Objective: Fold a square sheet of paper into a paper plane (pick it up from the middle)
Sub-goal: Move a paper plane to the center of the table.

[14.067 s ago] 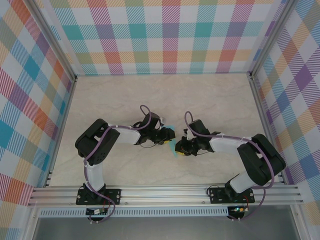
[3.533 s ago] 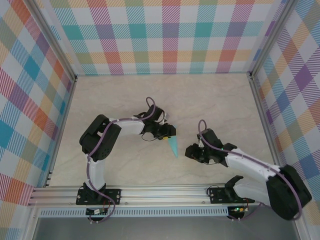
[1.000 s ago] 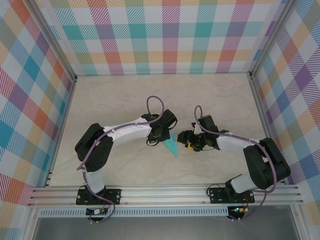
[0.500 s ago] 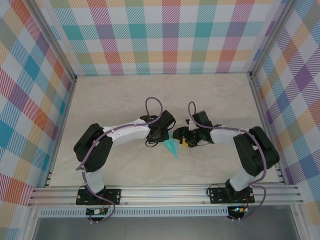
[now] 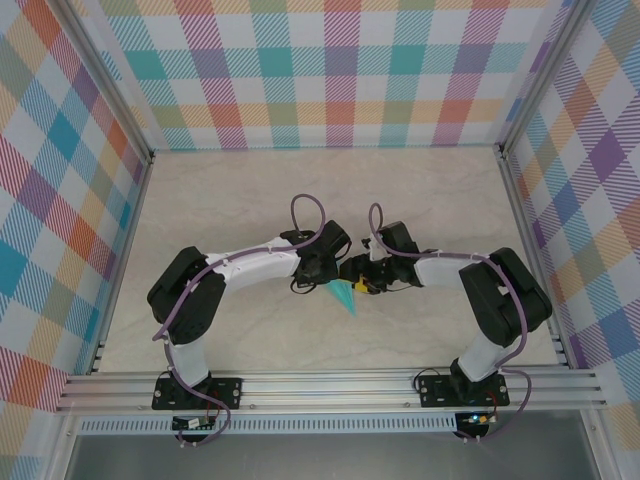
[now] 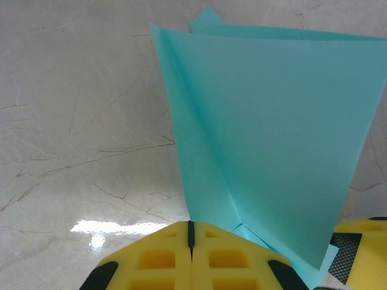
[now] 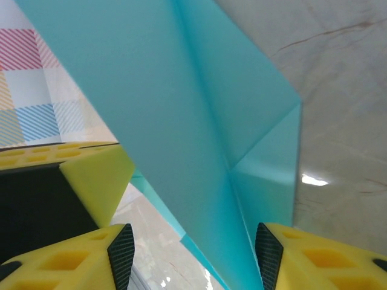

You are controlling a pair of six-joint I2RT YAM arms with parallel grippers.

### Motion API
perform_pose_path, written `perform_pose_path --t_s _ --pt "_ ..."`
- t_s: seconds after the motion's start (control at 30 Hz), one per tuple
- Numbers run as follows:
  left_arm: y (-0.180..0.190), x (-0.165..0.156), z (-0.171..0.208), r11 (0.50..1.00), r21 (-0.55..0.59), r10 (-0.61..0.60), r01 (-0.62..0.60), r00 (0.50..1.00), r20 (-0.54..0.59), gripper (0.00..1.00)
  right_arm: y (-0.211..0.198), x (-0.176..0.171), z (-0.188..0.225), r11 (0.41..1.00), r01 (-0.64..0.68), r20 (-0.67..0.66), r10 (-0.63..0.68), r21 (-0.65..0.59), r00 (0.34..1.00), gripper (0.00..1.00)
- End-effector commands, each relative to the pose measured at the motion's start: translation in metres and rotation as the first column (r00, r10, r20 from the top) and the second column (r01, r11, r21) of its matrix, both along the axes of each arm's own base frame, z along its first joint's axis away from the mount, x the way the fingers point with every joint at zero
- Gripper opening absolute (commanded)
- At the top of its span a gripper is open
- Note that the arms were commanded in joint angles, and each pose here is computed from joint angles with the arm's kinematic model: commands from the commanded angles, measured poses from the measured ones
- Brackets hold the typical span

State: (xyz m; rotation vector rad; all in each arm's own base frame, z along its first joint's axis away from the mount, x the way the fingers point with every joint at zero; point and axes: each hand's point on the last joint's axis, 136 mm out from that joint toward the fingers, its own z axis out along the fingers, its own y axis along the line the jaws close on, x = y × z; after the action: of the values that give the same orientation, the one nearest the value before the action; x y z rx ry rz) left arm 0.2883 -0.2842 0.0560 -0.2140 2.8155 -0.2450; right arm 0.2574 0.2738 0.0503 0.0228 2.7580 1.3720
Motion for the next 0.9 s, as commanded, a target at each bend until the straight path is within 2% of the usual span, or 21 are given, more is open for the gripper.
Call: perform_pose_path --t_s 0.0,0.13,0.33,0.7,0.87 --pt "0.000 0.002 0.010 1.000 -0.030 -0.006 0.006 1.000 0.015 0.00 0.008 -0.005 0.009 0.998 -0.059 0.060 0.058 0.020 0.997 0.58" --pt "-0.001 0.003 0.011 0.999 -0.036 -0.004 0.005 1.000 0.020 0.00 0.007 -0.007 0.003 0.997 -0.064 0.074 0.067 -0.038 0.995 0.58" --pt "-0.002 0.002 0.011 0.999 -0.042 -0.004 0.005 1.000 0.017 0.01 0.003 -0.006 -0.008 0.991 -0.053 0.089 0.064 -0.119 0.994 0.50" --pt "-0.003 0.002 0.012 0.999 -0.049 -0.009 0.010 1.000 0.016 0.02 0.009 -0.005 -0.017 0.983 -0.079 0.104 0.097 -0.168 0.990 0.35" --pt "-0.003 0.001 0.012 0.999 -0.051 -0.011 0.011 1.000 0.014 0.03 0.007 -0.002 -0.021 0.978 -0.068 0.113 0.092 -0.199 0.989 0.32"
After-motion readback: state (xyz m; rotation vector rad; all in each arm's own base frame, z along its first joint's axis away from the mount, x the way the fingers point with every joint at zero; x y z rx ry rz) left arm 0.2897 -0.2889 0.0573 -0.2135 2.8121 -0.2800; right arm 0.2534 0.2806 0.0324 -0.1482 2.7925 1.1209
